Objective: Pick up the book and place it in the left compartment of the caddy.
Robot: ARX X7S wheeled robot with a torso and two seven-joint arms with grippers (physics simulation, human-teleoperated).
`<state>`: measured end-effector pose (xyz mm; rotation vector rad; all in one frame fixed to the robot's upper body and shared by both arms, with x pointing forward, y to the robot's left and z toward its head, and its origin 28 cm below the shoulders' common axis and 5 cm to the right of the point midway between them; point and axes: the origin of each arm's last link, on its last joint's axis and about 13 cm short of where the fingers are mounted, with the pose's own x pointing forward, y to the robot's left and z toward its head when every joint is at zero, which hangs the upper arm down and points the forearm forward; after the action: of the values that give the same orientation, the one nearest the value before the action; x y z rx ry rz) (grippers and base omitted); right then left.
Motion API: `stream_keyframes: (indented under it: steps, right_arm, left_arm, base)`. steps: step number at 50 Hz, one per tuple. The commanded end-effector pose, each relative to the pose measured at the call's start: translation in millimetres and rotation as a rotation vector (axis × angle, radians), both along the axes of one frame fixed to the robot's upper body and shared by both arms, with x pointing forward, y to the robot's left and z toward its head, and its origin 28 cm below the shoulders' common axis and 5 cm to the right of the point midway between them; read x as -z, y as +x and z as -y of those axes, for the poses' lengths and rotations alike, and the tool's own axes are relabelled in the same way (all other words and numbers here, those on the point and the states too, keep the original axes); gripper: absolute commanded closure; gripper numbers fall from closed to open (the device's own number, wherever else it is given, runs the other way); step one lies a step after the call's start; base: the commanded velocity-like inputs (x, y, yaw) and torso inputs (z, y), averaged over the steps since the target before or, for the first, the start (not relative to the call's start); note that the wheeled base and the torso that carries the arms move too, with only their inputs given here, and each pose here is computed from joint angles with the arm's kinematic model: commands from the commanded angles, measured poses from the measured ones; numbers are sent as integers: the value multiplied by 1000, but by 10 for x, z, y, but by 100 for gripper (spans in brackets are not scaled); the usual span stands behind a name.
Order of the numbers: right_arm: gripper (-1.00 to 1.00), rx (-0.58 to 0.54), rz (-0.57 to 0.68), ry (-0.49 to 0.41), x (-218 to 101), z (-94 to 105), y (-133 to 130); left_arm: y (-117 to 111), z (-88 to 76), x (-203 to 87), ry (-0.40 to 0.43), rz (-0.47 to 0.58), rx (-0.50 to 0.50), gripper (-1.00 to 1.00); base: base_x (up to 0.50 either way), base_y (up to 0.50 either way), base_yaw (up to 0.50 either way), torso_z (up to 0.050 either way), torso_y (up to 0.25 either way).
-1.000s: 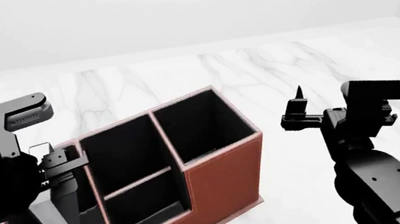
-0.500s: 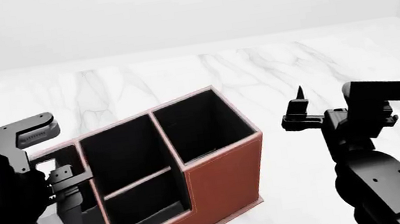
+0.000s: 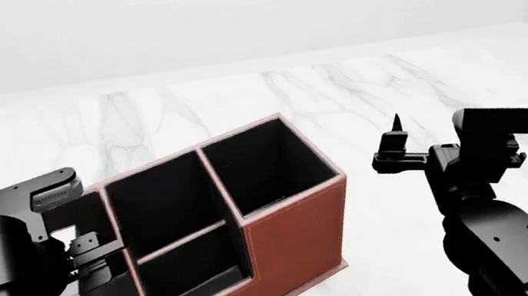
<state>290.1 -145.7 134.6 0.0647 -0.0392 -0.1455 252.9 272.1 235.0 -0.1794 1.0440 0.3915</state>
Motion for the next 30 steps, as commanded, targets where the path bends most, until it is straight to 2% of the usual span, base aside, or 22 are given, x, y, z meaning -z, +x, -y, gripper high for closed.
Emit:
stream_keyframes:
  steps: [1,14,29,30]
  right_arm:
    - [-100,-1,3,0,-7,-1,-3]
    - [-100,0,4,2,-6,3,-6]
    - [-100,-3,5,3,-11,-3,-8]
    - [-100,-3,5,3,-11,-3,-8]
  left_arm:
    - [50,-60,11,16,31,-34,100]
    - [65,-100,152,8,25,-50,100]
    - [67,-123,164,-4,29,-57,100]
    - [65,-120,169,-7,28,-61,-100]
  base:
    - [0,0,0,0,0]
    - [0,0,0,1,2]
    - [0,0,0,0,1]
    - [0,0,0,0,0]
